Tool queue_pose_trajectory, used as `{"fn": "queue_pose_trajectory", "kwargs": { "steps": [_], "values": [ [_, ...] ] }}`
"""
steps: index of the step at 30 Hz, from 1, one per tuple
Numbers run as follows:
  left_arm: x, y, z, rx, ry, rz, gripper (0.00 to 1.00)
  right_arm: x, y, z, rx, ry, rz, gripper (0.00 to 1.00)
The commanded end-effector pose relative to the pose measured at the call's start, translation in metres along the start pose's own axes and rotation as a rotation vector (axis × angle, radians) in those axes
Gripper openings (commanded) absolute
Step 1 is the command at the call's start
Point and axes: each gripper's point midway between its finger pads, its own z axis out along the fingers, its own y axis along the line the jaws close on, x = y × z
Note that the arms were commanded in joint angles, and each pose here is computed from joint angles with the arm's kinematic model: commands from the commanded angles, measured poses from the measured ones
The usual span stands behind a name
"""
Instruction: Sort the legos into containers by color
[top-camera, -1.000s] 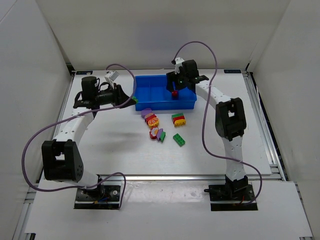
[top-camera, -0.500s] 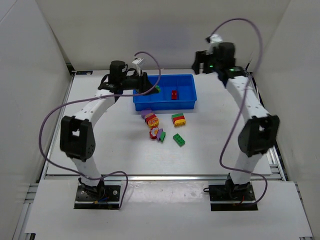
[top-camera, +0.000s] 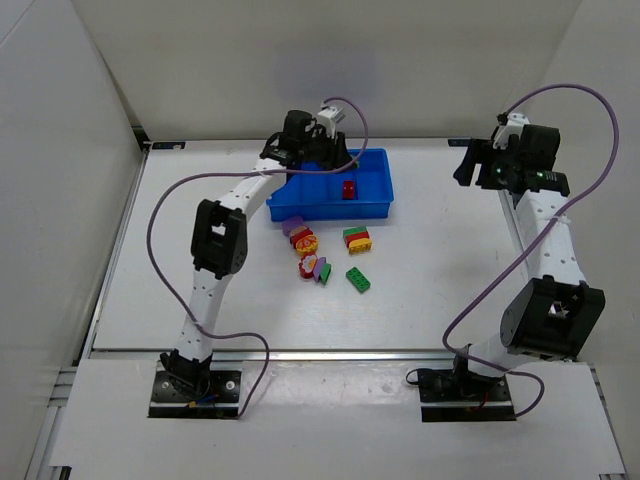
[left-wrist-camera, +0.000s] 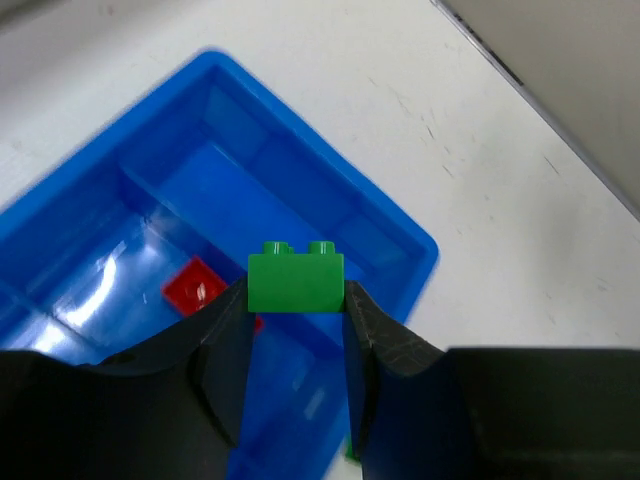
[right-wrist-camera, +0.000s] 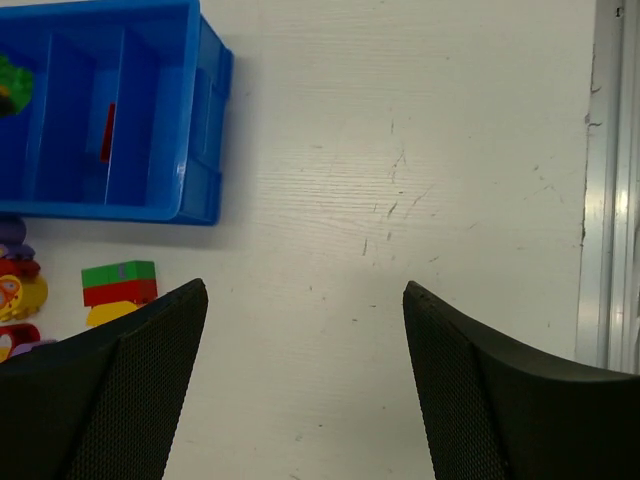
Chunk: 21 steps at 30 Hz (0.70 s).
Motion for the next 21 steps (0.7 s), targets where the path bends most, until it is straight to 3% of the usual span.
{"fn": "queue_pose_trajectory", "kwargs": {
  "steps": [1,15,18,21],
  "values": [
    [-0.041,-0.01,0.015,-0.002,-0.101,0.099,0.2,-0.007,0.014,-0.019,-0.055,-0.031,-0.009,0.82],
    [-0.028,0.007,0.072,0.01,-0.189,0.158,0.36,0.002,0.017,-0.016,-0.094,0.013,0.024,0.82],
    [-0.024,0.015,0.078,-0.018,-0.194,0.16,0.48,0.002,0.018,-0.013,-0.109,0.02,0.026,0.82],
    [-0.024,0.021,0.081,-0.04,-0.203,0.168,0.68,0.003,0.021,-0.009,-0.127,0.027,0.014,0.82]
  ]
}}
